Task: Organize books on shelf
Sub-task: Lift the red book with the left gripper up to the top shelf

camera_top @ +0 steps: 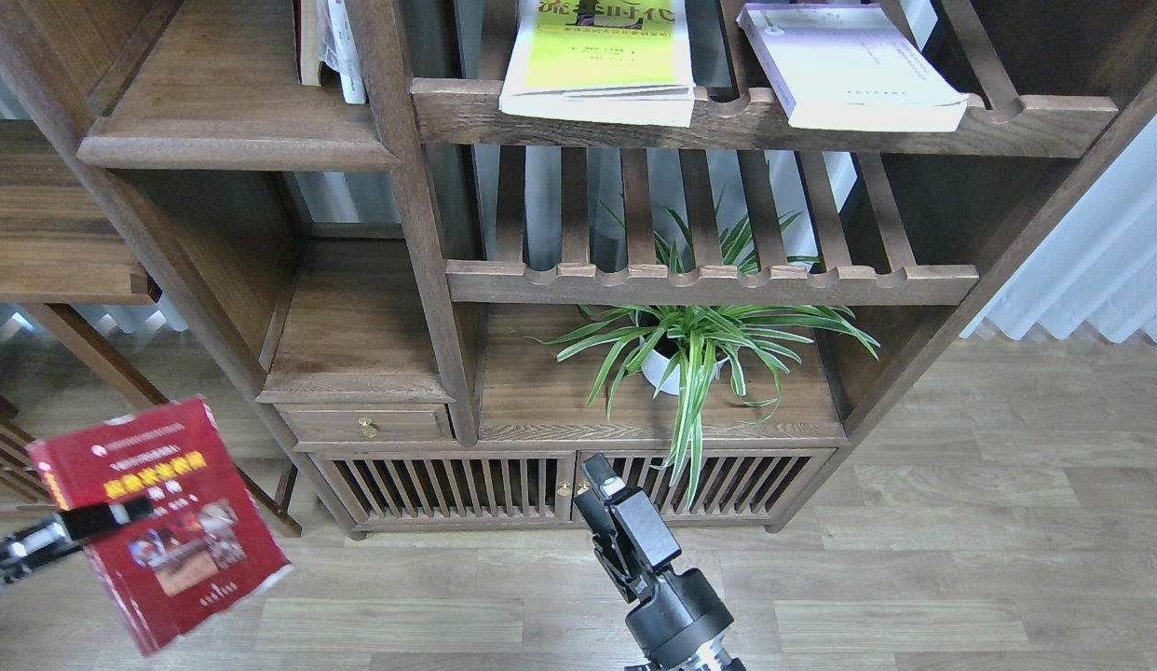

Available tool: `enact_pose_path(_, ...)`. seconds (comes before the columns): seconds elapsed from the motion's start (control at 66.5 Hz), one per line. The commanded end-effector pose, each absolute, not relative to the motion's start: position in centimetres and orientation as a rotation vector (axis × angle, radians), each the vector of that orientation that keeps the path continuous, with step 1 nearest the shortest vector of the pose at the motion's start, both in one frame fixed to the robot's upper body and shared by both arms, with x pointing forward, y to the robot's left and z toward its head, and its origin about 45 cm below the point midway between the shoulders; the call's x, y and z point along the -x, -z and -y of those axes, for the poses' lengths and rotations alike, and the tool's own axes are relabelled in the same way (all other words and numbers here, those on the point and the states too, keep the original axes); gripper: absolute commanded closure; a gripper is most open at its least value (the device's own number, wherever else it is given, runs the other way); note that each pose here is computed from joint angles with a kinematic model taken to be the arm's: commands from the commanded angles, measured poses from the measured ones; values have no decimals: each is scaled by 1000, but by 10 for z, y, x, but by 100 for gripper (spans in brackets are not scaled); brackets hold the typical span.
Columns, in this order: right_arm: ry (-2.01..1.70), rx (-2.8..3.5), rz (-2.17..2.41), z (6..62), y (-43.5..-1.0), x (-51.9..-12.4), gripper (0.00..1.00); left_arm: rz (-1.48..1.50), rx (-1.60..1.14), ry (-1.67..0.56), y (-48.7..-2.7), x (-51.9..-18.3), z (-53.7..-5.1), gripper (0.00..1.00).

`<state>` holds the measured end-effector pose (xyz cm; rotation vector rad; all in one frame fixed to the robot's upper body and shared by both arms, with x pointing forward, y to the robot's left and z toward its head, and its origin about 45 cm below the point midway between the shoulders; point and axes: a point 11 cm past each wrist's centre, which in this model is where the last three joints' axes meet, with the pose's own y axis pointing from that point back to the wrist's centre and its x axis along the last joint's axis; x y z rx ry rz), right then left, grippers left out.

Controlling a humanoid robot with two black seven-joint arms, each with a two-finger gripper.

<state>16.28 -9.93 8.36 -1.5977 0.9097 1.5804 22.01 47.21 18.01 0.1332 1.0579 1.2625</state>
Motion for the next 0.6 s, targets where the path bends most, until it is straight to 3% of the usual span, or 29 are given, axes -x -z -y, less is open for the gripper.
enact_pose_path(0.0,-1581,1598,-909,99,-84,-163,1,-959,-52,-1276,-209,-246,-478,95)
enact_pose_path(0.195,-1579,1599,-911,100,-83,-163,1,-820,35,-1275,-258,-274,-483,96)
enact_pose_path(0.586,-1583,1598,-923,101,-80,-163,1,-596,12,-1282,-345,-296,-497,96)
